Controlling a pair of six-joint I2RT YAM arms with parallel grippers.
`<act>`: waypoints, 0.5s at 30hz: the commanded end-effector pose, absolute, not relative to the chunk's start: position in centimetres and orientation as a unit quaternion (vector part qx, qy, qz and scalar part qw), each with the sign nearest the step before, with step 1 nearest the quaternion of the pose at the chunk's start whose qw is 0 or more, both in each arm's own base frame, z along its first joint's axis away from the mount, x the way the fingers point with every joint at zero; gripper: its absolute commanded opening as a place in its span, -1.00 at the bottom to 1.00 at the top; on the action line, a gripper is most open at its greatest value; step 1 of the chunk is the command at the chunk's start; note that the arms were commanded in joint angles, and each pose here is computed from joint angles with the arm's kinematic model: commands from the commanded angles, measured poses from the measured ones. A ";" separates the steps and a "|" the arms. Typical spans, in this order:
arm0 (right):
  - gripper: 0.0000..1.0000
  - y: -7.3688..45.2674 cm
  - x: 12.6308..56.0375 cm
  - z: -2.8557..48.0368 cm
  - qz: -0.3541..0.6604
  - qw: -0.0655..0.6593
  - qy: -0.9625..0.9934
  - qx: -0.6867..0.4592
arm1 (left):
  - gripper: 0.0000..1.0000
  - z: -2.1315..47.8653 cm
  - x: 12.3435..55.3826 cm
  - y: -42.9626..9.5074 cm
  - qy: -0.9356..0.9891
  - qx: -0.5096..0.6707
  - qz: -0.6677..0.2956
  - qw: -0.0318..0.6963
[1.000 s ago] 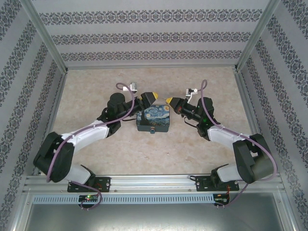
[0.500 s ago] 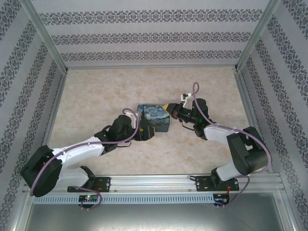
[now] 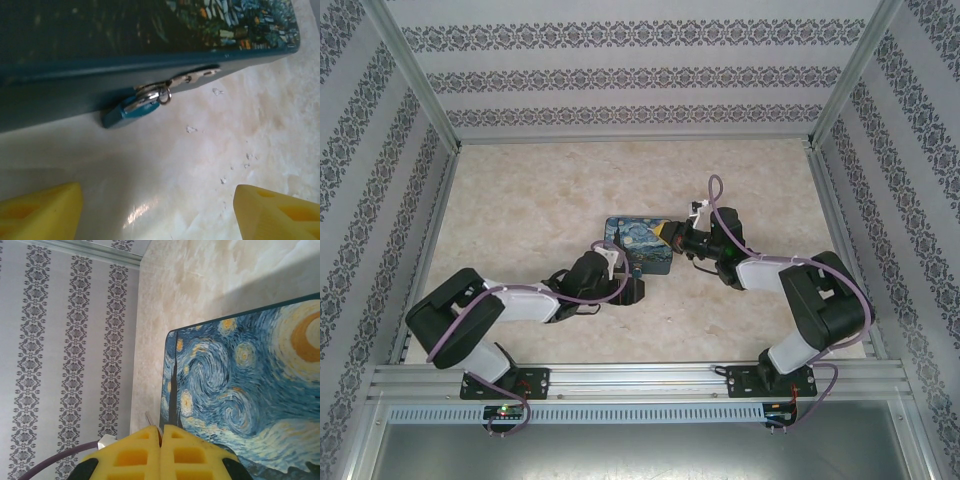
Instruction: Unlock the padlock with the key
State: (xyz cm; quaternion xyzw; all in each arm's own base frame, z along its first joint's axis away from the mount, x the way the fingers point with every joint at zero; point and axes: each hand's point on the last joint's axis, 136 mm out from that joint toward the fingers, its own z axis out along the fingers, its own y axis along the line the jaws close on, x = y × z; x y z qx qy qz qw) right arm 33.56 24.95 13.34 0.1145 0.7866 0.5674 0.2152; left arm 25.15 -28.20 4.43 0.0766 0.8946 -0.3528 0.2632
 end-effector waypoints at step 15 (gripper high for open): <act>-1.00 25.0 36.7 12.8 0.565 0.234 0.781 0.125 | 0.48 2.4 29.3 -29.7 0.879 0.120 -0.303 0.347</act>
